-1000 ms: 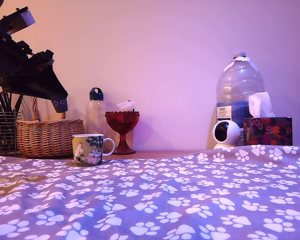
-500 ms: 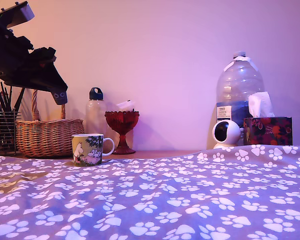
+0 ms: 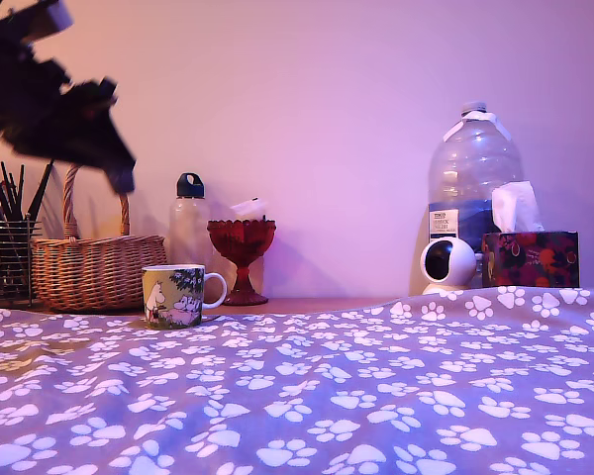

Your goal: Pick the coffee capsule and then drop it inside the coffee cup in front of you

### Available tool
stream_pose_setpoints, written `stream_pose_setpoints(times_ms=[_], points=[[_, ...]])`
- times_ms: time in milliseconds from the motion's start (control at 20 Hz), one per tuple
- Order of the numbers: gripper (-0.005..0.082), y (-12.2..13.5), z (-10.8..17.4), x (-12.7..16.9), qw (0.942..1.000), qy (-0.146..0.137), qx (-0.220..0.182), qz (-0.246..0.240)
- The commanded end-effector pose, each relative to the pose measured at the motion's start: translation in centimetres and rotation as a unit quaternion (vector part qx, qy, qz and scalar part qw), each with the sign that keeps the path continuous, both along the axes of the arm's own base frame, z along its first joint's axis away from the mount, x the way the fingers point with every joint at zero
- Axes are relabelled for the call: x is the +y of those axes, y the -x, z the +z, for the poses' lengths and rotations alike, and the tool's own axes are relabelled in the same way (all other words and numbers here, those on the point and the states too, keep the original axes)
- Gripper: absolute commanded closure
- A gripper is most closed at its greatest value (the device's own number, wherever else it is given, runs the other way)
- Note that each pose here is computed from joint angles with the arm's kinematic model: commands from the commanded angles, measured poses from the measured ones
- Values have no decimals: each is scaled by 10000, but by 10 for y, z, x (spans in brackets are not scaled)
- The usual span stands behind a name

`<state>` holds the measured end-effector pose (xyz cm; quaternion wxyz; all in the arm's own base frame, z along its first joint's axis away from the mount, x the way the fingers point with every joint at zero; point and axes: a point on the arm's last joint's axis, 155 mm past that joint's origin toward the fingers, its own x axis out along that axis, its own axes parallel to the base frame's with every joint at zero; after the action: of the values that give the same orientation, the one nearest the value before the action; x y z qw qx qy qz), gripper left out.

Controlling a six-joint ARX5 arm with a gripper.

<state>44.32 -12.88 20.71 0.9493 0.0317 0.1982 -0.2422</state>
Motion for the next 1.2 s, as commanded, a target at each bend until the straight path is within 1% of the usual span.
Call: stream_pose_setpoints(times_ms=[0,200,450,750,900,1150], points=[[462,-11,-8,-3,9999,11,152,2],[462,-30,-12,-5,9991,-26,412,26],[462,-54,-13,-8,9979,-121,625,102],[462,-80,-15,-20,9975,-186,676,71],[462,-93,-24,-25,9964,-213,816,55],[462,-116,-34,-28,9954,-295,899,134]])
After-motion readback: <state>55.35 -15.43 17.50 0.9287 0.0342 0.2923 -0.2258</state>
